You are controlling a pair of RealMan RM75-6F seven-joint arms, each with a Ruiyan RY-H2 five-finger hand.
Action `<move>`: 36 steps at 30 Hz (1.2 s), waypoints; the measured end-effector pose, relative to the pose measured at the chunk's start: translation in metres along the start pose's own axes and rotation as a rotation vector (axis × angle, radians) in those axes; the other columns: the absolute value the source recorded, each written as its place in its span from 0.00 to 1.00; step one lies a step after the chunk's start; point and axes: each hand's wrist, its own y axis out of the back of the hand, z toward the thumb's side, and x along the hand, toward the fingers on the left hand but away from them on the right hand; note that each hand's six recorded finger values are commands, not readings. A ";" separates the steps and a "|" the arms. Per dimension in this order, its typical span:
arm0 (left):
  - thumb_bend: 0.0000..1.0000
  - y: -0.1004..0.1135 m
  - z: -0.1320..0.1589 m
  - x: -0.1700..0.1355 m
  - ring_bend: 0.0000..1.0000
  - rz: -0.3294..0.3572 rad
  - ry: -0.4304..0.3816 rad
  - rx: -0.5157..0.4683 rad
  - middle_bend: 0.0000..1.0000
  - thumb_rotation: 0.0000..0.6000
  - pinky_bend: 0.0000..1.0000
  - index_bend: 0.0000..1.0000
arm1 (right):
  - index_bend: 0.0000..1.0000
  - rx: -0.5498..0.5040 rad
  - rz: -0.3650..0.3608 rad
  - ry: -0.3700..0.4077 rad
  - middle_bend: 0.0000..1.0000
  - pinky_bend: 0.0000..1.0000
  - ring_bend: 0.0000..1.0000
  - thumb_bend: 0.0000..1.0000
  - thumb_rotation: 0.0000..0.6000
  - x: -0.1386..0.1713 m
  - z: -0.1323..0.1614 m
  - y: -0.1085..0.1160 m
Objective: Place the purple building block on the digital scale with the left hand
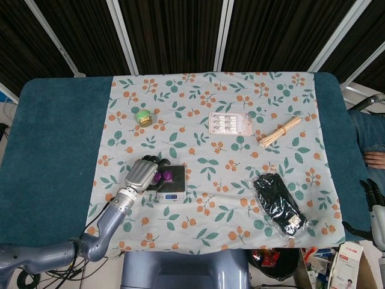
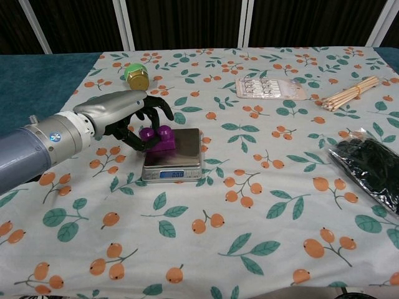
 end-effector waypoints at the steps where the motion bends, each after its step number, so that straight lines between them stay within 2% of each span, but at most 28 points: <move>1: 0.43 0.000 0.001 0.001 0.23 0.001 -0.001 -0.005 0.47 1.00 0.25 0.29 | 0.04 0.000 0.000 0.000 0.01 0.19 0.17 0.08 1.00 0.000 0.000 0.000; 4: 0.41 -0.001 0.003 0.003 0.23 0.004 -0.006 -0.003 0.47 1.00 0.24 0.29 | 0.04 0.000 0.000 0.000 0.01 0.19 0.17 0.08 1.00 0.000 0.000 0.000; 7: 0.33 -0.002 0.005 0.005 0.23 0.003 -0.010 -0.005 0.45 1.00 0.24 0.28 | 0.04 0.001 0.002 0.000 0.01 0.19 0.17 0.08 1.00 0.000 0.000 0.000; 11: 0.18 -0.002 0.008 0.006 0.22 0.005 -0.021 -0.003 0.38 1.00 0.23 0.26 | 0.04 0.001 0.003 -0.002 0.01 0.19 0.17 0.08 1.00 0.000 0.000 -0.001; 18: 0.06 -0.001 0.013 0.002 0.21 0.010 -0.047 0.013 0.30 1.00 0.22 0.24 | 0.04 0.001 0.007 -0.002 0.01 0.19 0.17 0.08 1.00 0.000 0.000 -0.001; 28: 0.04 0.018 0.024 -0.002 0.20 0.092 -0.087 -0.061 0.28 1.00 0.22 0.24 | 0.04 0.004 0.011 -0.006 0.01 0.19 0.17 0.08 1.00 -0.001 -0.001 -0.002; 36: 0.08 0.052 0.027 -0.022 0.15 0.186 -0.134 -0.077 0.27 1.00 0.17 0.24 | 0.04 0.005 0.012 -0.007 0.01 0.19 0.17 0.08 1.00 -0.001 -0.001 -0.002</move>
